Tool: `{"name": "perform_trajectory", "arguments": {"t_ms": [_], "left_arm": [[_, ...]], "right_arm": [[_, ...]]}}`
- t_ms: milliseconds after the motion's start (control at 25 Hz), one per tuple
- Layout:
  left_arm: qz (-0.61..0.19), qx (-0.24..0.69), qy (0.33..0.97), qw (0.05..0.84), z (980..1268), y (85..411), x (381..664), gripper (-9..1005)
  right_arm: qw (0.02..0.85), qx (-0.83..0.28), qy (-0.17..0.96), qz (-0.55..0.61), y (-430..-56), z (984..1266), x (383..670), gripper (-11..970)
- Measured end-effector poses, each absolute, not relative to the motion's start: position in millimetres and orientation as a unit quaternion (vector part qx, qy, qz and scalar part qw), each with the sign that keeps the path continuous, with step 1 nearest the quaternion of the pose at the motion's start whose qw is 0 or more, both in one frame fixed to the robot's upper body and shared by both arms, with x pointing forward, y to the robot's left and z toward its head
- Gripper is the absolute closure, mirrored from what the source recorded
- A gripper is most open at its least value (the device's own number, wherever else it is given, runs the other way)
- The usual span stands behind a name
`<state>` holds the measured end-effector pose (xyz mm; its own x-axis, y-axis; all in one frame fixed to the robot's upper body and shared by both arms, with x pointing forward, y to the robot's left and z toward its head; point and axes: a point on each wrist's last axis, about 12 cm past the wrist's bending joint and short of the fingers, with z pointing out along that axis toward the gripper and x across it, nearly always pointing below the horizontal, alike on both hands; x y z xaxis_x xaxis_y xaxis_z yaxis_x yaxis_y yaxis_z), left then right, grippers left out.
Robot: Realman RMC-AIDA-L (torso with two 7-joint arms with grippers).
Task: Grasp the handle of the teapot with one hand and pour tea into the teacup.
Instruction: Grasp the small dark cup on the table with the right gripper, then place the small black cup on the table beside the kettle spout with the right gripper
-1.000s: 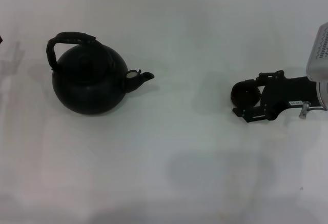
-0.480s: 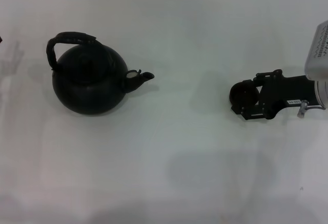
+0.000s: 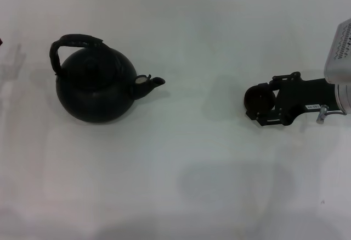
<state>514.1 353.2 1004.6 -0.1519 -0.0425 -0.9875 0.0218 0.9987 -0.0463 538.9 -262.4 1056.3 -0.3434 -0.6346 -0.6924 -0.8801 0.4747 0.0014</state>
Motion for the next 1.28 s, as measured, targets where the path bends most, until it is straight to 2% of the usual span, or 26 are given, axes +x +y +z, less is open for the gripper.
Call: {"name": "perform_trajectory", "arguments": {"t_ms": [520,1080,1280], "left_arm": [[-0.024,-0.009,0.76,0.65,1003,354,512,135],[-0.026,-0.008,0.758,0.651,1004,353,512,135],[-0.025,-0.009,0.759,0.651,1003,354,511,134]], "right_arm": [[0.327,-0.475,0.794,0.191,-261,1059,541,221],[0.373,-0.519,0.735,0.227,-232,1103,548,211],[0.364,-0.54,0.723,0.232,-218,1102,549,208]]}}
